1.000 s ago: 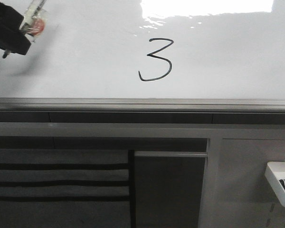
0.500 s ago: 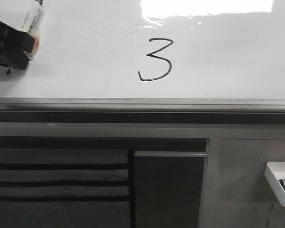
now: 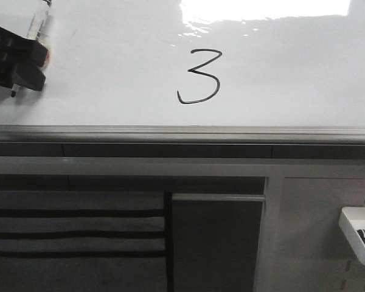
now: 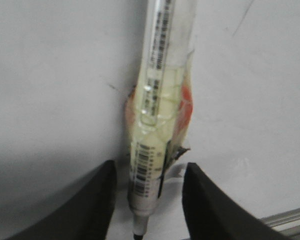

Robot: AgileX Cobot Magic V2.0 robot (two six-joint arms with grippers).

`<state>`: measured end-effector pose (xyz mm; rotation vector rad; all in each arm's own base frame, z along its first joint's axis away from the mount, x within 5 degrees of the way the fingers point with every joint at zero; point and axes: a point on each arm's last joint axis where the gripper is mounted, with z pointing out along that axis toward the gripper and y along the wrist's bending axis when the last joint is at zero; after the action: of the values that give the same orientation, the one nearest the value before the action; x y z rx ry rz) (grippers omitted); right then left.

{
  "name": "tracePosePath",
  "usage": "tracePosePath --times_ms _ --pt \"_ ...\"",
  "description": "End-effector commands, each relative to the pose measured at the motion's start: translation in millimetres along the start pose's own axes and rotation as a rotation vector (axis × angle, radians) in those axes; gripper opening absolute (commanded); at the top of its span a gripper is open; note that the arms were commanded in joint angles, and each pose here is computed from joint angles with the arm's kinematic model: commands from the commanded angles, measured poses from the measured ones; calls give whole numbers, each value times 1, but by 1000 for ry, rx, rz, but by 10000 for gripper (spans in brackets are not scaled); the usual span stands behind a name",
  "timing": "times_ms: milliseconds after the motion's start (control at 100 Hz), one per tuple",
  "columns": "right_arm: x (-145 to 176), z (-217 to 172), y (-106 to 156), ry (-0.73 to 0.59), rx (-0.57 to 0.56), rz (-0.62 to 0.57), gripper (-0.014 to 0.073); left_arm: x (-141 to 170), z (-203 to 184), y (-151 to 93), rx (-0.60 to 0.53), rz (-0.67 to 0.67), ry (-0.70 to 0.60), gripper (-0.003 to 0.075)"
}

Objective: Write number 3 on whiteboard

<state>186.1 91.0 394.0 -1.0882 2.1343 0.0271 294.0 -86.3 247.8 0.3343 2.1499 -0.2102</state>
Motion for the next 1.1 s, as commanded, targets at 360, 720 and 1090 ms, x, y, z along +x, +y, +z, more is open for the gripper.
tracePosePath --times_ms 360,720,1090 --pt "21 -57 -7 -148 237 584 349 -36 -141 -2 39 216 -214 428" --pt "61 -63 18 -376 248 621 58 11 -258 -11 -95 213 -395 254" --pt "72 -59 23 -424 269 592 -74 38 -266 -16 -112 18 -522 -18"
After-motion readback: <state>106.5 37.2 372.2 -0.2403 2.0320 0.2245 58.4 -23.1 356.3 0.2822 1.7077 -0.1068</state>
